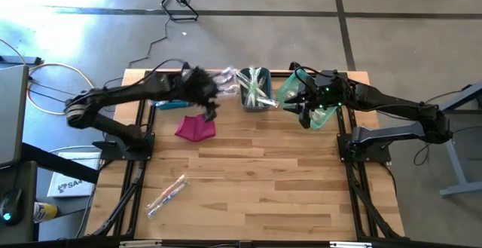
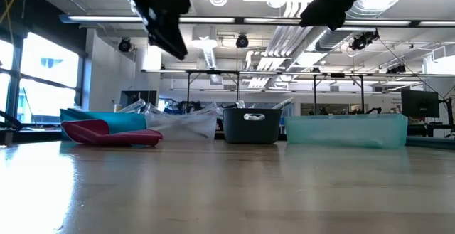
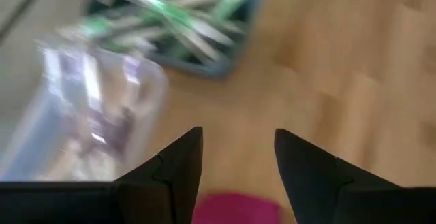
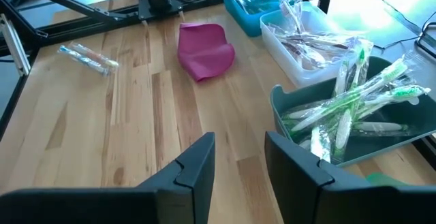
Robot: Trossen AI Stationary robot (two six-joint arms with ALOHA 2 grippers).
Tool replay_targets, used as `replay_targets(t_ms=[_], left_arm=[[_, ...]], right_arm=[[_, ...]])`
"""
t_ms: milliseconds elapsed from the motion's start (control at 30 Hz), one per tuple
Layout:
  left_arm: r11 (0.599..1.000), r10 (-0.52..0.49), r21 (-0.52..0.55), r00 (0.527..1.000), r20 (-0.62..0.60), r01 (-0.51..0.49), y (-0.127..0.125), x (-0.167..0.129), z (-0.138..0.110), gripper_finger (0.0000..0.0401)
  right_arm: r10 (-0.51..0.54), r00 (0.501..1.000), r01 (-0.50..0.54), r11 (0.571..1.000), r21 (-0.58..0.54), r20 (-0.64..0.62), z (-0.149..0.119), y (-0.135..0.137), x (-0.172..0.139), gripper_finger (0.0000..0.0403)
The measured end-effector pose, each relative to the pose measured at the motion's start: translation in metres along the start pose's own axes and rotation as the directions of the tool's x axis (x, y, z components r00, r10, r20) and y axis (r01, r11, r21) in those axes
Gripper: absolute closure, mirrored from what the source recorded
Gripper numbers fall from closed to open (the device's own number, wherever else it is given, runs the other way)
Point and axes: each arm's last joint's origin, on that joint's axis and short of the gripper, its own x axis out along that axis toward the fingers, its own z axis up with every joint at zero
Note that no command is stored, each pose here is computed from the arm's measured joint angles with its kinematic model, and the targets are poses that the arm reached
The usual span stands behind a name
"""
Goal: Pick & Place Toothbrushes
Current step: Put the blue toothbrush into the blue bin
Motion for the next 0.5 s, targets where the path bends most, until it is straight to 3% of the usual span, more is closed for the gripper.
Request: replay_targets(t_ms=[200, 500], left_arm=[[0.993, -0.115, -0.043, 0.992, -0.058, 0.113, -0.038, -0.037, -0.034, 0.0224], [0.971, -0.216, -0.153, 0.948, -0.233, 0.183, -0.074, -0.074, -0.068, 0.0224]], right_arm=[[0.000, 1.000, 0.000, 1.000, -0.002, 0.000, 0.000, 0.000, 0.000, 0.0282], [0.002, 1.000, -0.002, 1.000, -0.008, 0.031, 0.003, 0.000, 0.000, 0.0282]])
